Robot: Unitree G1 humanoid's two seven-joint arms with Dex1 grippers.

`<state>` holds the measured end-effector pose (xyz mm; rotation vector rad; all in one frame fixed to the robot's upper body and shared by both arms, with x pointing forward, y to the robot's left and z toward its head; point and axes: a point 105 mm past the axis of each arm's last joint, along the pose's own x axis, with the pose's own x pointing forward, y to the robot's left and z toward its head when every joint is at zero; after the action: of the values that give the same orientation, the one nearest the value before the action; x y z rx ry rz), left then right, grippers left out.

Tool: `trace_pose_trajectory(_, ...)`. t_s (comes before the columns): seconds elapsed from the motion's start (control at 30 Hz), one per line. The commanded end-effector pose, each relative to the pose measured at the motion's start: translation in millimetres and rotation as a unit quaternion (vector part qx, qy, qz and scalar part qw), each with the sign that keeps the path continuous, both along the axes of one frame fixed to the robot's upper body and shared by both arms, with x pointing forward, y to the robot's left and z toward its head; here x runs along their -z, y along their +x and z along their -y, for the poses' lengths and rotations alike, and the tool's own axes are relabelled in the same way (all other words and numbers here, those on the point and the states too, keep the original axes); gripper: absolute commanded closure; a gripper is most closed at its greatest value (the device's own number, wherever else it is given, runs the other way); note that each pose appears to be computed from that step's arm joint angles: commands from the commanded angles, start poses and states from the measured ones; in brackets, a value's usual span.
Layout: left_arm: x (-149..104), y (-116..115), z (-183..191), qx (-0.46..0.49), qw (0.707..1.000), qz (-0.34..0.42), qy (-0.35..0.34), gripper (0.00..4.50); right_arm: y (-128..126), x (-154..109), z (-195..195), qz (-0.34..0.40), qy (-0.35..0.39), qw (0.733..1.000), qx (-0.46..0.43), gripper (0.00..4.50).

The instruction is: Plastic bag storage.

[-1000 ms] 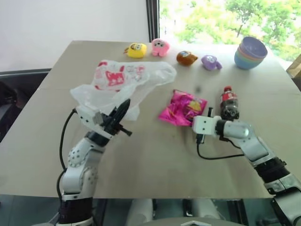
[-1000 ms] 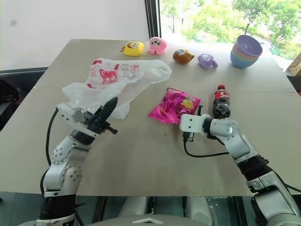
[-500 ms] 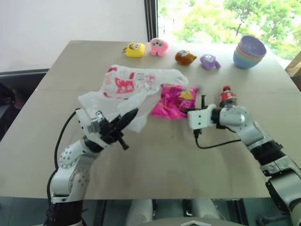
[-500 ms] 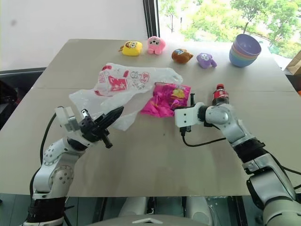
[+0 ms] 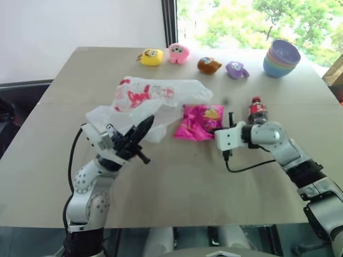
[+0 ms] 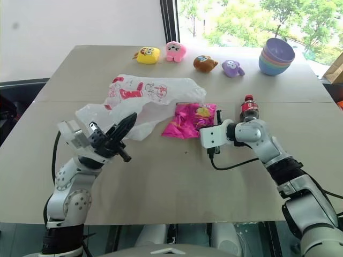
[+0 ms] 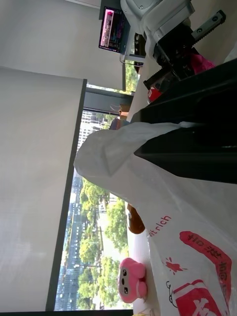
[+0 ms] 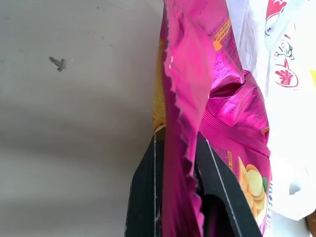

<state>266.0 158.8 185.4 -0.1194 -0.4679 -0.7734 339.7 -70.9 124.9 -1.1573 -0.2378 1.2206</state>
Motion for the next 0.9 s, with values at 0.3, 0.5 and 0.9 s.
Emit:
trace_pose_trajectory(0.3, 19, -34, 31, 0.129, 0.989, -0.016, 0.064, 4.5, 27, -38, -44, 0.054, 0.06, 0.997, -0.011, 4.48)
trace_pose_trajectory(0.5, 22, -34, 33, 0.13, 0.989, -0.014, 0.073, 4.5, 34, -47, -79, 0.071, 0.091, 0.993, -0.026, 4.48)
trace_pose_trajectory(0.9, 22, -34, 41, 0.132, 0.989, -0.005, 0.058, 4.5, 35, -30, -114, 0.1, 0.097, 0.99, -0.016, 4.48)
